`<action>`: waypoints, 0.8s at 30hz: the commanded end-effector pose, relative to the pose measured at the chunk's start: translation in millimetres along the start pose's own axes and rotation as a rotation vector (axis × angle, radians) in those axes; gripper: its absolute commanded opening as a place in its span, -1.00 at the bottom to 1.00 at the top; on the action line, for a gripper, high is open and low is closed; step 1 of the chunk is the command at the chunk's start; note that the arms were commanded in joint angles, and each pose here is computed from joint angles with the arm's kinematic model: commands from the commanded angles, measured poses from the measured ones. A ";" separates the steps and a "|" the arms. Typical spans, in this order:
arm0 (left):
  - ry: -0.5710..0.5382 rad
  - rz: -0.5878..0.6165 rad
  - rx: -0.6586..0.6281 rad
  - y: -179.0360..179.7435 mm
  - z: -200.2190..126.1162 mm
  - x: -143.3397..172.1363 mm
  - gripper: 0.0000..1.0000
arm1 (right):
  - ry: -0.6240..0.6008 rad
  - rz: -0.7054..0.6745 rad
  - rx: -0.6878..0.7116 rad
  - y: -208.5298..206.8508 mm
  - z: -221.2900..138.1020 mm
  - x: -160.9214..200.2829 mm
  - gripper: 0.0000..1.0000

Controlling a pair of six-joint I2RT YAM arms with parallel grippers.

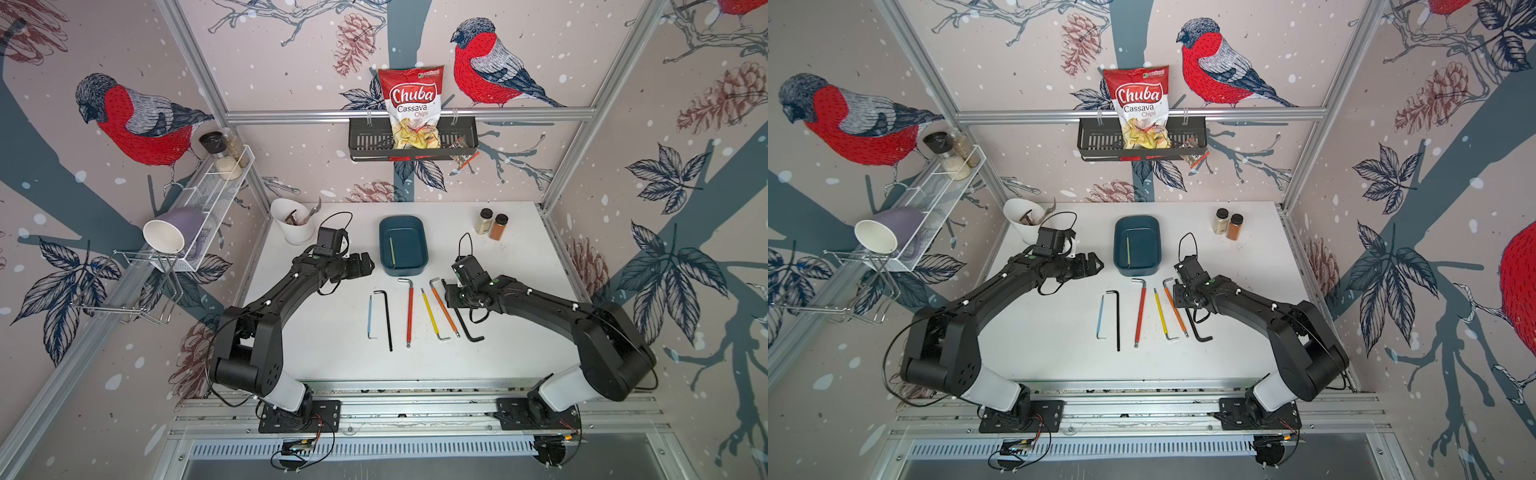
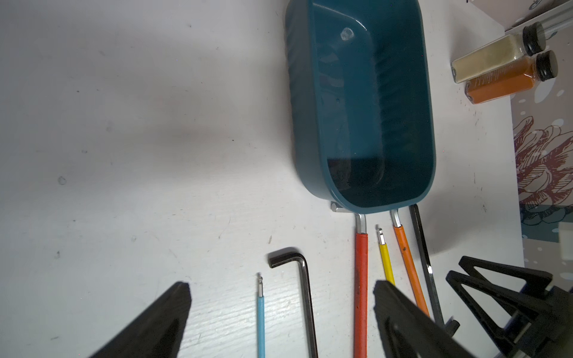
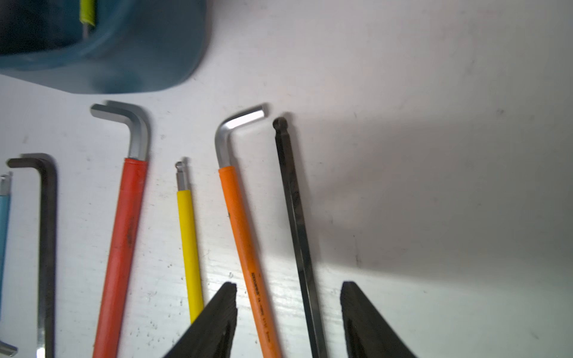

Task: Put the hex key on the desktop into the storage box
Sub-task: Pick up the Allen key from the center of the board.

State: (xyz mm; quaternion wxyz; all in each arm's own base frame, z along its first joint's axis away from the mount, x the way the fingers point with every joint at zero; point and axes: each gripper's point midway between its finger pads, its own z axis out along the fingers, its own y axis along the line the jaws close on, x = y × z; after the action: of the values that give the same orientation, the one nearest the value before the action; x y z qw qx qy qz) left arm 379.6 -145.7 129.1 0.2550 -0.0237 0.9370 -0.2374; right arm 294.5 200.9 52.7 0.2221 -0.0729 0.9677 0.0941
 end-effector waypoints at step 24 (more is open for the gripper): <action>-0.026 0.013 -0.002 -3.7 -9.9 -4.8 0.91 | 0.125 0.066 0.141 -18.5 43.0 56.3 -0.55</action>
State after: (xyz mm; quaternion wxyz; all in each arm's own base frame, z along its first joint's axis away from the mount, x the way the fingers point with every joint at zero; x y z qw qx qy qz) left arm 381.0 -144.7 138.7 0.2674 -0.0200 0.9340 -0.2360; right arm 296.0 190.7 8.6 0.2291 -0.0359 0.9725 0.0227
